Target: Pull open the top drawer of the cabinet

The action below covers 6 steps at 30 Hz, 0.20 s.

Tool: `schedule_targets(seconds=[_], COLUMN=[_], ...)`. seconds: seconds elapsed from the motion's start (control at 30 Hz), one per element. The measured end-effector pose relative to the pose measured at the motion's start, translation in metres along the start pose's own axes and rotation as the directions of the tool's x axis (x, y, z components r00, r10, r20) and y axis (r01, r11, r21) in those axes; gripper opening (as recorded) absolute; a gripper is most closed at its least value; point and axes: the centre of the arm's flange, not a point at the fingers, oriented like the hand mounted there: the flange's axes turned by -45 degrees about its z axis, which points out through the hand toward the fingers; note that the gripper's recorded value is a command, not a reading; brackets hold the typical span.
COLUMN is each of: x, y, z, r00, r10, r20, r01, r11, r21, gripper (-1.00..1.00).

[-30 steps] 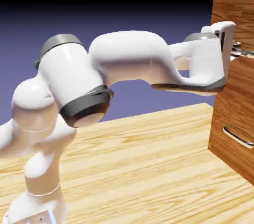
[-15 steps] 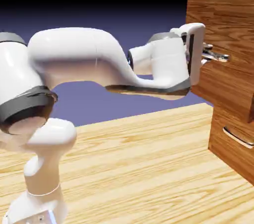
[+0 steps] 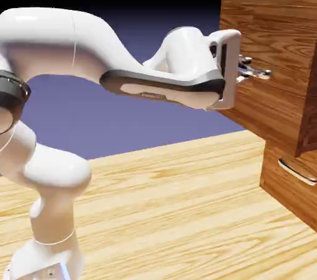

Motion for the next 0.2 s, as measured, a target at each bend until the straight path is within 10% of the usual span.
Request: schedule_targets(seconds=[0.1, 0.13, 0.2], x=[0.000, 0.000, 0.000], y=[0.000, 0.000, 0.000], z=[-0.031, -0.036, -0.036], r00=[1.000, 1.000, 1.000], r10=[-0.001, -0.001, 0.000], r20=[0.000, 0.000, 0.001], r01=[0.001, 0.001, 0.000], r11=[1.000, 1.000, 1.000], r21=[0.000, 0.000, -0.001], gripper=[-1.00, 1.00, 1.00])
